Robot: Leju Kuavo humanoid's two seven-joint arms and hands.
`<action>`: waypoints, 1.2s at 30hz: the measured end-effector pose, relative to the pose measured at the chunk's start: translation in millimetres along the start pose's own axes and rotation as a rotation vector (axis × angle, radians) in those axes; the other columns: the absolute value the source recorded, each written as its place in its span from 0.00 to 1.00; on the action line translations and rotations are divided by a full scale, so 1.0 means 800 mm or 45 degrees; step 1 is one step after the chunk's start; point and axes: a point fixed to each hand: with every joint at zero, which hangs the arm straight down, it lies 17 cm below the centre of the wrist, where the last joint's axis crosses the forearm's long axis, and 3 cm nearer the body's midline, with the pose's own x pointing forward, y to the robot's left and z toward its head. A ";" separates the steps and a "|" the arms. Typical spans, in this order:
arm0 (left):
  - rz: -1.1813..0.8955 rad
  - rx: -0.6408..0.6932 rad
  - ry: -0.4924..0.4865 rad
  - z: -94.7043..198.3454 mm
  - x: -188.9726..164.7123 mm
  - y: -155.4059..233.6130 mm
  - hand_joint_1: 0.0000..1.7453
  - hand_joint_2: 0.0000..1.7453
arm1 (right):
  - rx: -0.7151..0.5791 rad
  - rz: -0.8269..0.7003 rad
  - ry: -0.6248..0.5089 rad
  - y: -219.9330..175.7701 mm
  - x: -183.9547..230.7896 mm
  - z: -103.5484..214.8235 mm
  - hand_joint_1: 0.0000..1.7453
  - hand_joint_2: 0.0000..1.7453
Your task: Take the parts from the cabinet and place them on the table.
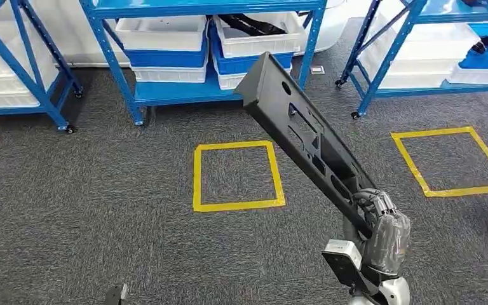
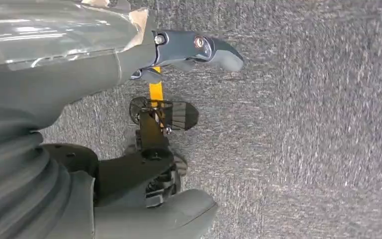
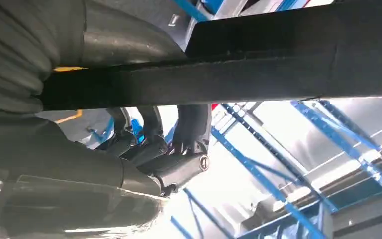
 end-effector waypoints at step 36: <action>0.019 -0.030 0.053 -0.006 0.013 -0.031 0.00 1.00 | -0.029 0.044 -0.075 -0.013 0.017 -0.031 1.00 1.00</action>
